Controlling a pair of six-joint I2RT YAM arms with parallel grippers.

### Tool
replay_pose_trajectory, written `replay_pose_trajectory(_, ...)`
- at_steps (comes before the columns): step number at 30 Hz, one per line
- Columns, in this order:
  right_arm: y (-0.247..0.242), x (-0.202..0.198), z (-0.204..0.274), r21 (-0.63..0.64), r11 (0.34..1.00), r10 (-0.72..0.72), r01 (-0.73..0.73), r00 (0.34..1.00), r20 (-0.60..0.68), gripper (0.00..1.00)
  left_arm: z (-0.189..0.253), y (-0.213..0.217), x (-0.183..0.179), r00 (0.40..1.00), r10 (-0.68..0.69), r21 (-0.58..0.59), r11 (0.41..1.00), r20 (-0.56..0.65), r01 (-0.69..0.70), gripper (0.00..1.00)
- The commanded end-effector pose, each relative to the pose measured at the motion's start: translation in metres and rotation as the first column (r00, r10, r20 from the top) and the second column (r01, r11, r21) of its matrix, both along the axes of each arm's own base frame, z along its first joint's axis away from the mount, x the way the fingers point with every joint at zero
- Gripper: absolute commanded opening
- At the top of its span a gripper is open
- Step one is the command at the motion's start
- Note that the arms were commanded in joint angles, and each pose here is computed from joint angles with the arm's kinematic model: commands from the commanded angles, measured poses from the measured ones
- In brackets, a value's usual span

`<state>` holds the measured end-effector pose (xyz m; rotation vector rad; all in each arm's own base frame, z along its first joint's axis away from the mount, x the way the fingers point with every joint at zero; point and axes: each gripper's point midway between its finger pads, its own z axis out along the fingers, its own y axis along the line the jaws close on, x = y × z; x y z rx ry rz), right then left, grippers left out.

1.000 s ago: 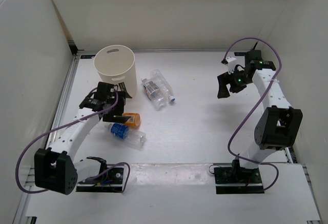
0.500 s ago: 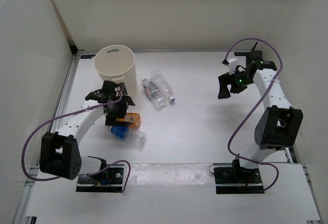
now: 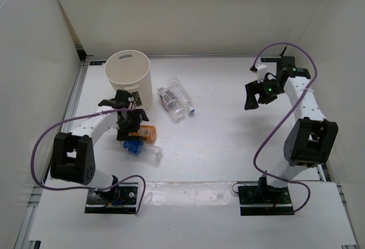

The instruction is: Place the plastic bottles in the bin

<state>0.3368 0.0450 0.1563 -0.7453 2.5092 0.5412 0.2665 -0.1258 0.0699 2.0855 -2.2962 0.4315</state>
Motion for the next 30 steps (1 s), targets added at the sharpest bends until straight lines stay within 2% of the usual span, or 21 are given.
replay_pose_trajectory(1, -0.001, -0.001, 0.01, 0.016, 1.0, 0.01, -0.011, 1.0, 0.021, 0.9, 0.007, -0.002, 0.02, 0.999, -0.02, -0.01, 1.0, 0.045, 0.02, 0.98)
replay_pose_trajectory(6, -0.009, -0.003, 0.009, 0.008, 1.0, -0.008, 0.008, 1.0, 0.013, 0.9, -0.003, -0.001, 0.028, 0.999, -0.022, -0.009, 1.0, 0.035, 0.022, 0.94)
replay_pose_trajectory(16, -0.018, 0.0, 0.011, 0.01, 0.999, -0.035, 0.035, 0.999, 0.016, 0.9, -0.015, -0.002, 0.036, 0.999, -0.018, -0.018, 1.0, 0.035, 0.018, 0.75)
replay_pose_trajectory(21, -0.02, 0.004, 0.014, 0.016, 0.998, -0.056, 0.056, 0.998, 0.018, 0.9, -0.019, -0.003, 0.039, 1.0, -0.015, -0.024, 1.0, 0.028, 0.015, 0.71)
replay_pose_trajectory(25, -0.022, 0.006, 0.014, 0.015, 0.998, -0.062, 0.062, 0.998, 0.019, 0.9, -0.006, -0.002, 0.043, 0.998, -0.041, -0.013, 0.999, 0.053, 0.042, 0.67)
replay_pose_trajectory(26, -0.023, 0.006, 0.016, 0.014, 0.998, -0.064, 0.064, 0.998, 0.025, 0.9, -0.005, -0.002, 0.04, 0.998, -0.046, -0.008, 0.999, 0.044, 0.047, 0.62)
replay_pose_trajectory(30, -0.021, 0.008, 0.015, 0.022, 0.997, -0.074, 0.073, 0.997, 0.019, 0.9, 0.037, 0.003, 0.043, 0.987, -0.056, 0.041, 0.998, 0.153, 0.05, 0.52)
